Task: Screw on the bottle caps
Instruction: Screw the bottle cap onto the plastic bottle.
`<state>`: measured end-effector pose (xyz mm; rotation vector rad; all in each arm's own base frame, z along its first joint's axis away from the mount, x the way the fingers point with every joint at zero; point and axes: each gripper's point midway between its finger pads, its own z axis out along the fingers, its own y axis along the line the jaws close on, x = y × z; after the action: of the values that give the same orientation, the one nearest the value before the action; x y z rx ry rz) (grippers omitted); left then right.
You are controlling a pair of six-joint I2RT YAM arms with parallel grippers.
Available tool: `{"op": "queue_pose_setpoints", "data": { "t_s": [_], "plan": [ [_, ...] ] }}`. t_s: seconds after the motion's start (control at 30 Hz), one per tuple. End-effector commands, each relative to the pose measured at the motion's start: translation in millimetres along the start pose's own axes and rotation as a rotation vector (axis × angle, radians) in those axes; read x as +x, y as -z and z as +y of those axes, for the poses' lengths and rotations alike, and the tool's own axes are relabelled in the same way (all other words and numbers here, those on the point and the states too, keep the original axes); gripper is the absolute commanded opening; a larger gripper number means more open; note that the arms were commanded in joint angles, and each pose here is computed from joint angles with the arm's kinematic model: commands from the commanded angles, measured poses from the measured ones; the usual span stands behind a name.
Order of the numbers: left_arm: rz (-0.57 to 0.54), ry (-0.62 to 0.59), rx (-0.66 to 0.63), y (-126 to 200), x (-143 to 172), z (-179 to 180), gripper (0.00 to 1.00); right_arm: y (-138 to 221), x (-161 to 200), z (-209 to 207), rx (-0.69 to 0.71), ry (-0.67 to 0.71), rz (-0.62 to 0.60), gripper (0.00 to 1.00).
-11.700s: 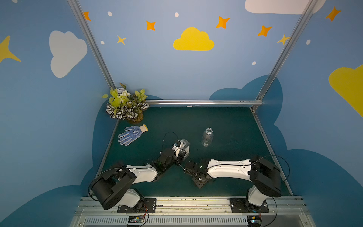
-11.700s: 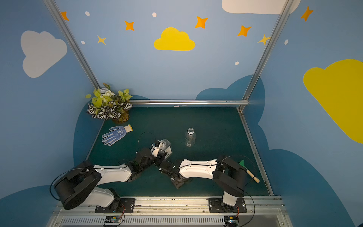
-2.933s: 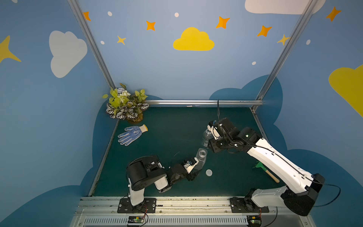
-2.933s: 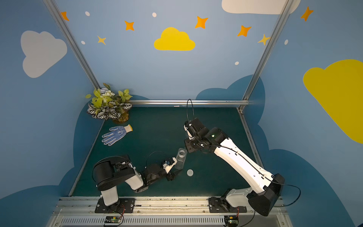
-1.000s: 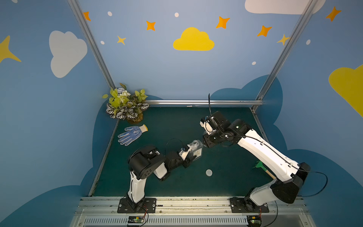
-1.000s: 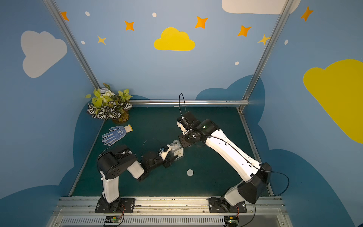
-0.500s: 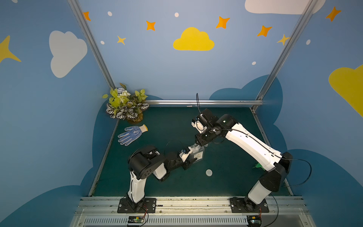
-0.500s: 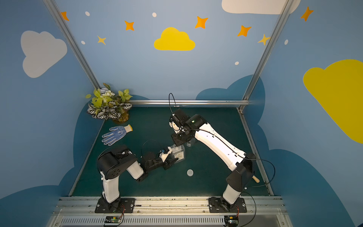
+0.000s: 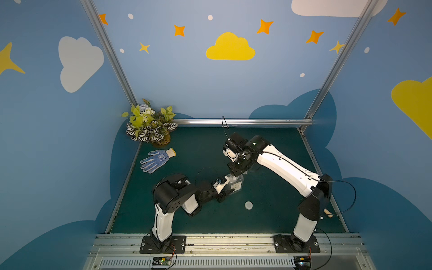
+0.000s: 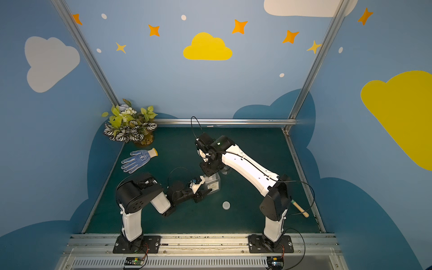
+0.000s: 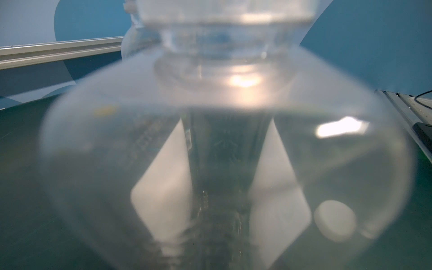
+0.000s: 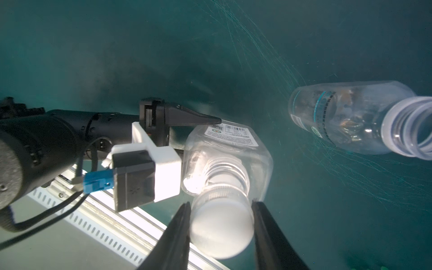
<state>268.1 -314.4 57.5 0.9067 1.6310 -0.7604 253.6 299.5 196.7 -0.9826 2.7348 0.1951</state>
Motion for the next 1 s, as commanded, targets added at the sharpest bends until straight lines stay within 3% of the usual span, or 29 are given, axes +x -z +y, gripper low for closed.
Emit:
{"op": "queue_pose_setpoints", "data": {
  "t_s": [0.0,0.57,0.97],
  "plan": [
    [0.032,-0.002,0.015,2.9,10.2,-3.6,0.38,-1.0,4.4,-3.5,0.040,0.014,0.033,0.31],
    [0.035,-0.025,0.014,2.0,11.3,-6.5,0.34,-18.3,7.3,-1.8,0.085,0.036,0.079,0.30],
    [0.031,-0.005,0.012,1.6,10.1,-3.8,0.25,-22.1,8.2,2.2,0.110,0.055,0.035,0.30]
  ]
}}
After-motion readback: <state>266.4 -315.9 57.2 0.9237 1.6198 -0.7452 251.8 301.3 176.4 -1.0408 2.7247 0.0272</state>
